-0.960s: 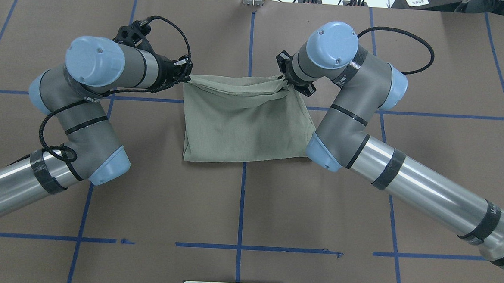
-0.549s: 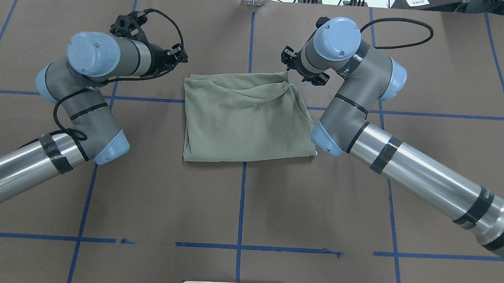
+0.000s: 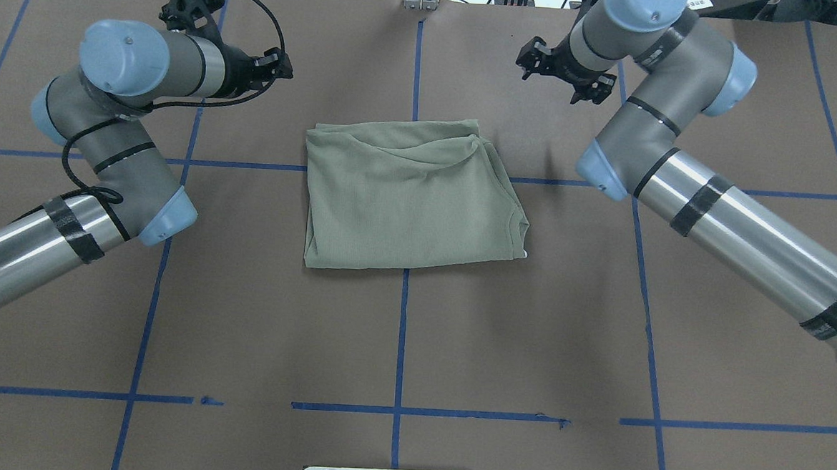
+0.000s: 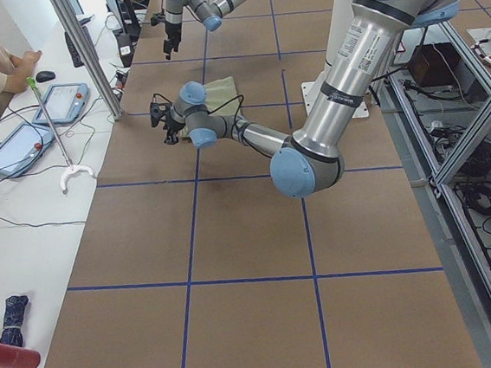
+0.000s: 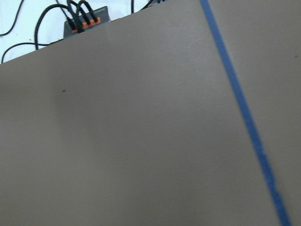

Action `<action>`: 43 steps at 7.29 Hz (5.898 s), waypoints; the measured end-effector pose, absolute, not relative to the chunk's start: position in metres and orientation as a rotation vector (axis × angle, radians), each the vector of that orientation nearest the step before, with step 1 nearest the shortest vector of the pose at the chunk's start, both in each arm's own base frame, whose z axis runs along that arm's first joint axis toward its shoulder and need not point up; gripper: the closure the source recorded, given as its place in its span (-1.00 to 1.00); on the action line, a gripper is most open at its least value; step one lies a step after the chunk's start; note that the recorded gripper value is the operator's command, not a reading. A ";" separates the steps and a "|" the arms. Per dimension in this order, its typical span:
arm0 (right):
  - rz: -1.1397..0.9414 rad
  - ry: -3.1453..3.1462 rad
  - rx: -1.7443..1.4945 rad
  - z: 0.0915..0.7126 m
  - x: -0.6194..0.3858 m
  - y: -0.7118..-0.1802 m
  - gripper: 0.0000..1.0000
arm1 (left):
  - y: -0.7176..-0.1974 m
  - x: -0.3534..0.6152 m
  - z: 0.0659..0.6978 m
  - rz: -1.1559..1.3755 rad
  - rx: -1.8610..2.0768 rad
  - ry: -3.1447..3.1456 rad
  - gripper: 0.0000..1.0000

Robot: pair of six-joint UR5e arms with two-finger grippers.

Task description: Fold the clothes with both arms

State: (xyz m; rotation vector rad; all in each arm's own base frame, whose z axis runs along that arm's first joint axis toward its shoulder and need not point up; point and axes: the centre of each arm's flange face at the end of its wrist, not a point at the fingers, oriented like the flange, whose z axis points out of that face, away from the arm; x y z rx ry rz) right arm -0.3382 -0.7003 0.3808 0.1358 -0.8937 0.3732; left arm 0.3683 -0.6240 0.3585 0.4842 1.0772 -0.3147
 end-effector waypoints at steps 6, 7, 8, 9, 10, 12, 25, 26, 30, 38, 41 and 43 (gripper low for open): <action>0.384 -1.048 0.069 0.281 -0.433 -0.571 1.00 | -0.631 0.253 0.408 -0.027 0.570 0.998 -0.24; 0.399 -1.047 0.070 0.259 -0.470 -0.551 1.00 | -0.632 0.246 0.411 -0.021 0.570 0.994 -0.25; 0.413 -1.033 0.073 0.244 -0.498 -0.547 1.00 | -0.633 0.245 0.413 -0.019 0.568 0.993 -0.25; 0.422 -1.013 0.074 0.234 -0.523 -0.555 1.00 | -0.632 0.244 0.414 -0.019 0.567 0.993 -0.25; 0.430 -0.991 0.072 0.228 -0.543 -0.567 1.00 | -0.632 0.244 0.414 -0.019 0.565 0.993 -0.25; 0.438 -0.948 0.065 0.231 -0.566 -0.584 1.00 | -0.631 0.244 0.415 -0.024 0.558 0.996 -0.25; 0.170 -0.778 0.064 0.478 -0.202 -0.684 1.00 | -0.615 0.155 0.489 0.070 0.481 0.982 -0.20; 0.105 -0.775 0.063 0.513 -0.143 -0.670 1.00 | -0.615 0.127 0.504 0.110 0.483 0.933 -0.22; 0.005 -0.766 0.042 0.612 -0.027 -0.591 -1.00 | -0.611 0.040 0.521 0.164 0.278 0.756 -1.00; 0.005 -0.757 0.031 0.605 -0.021 -0.556 -1.00 | -0.533 0.030 0.565 0.285 -0.007 0.764 -1.00; 0.003 -0.762 0.017 0.619 -0.020 -0.538 -1.00 | -0.542 0.032 0.549 0.295 0.019 0.773 -1.00; 0.007 -0.787 -0.011 0.630 -0.021 -0.527 -1.00 | -0.543 0.031 0.550 0.295 0.018 0.771 -1.00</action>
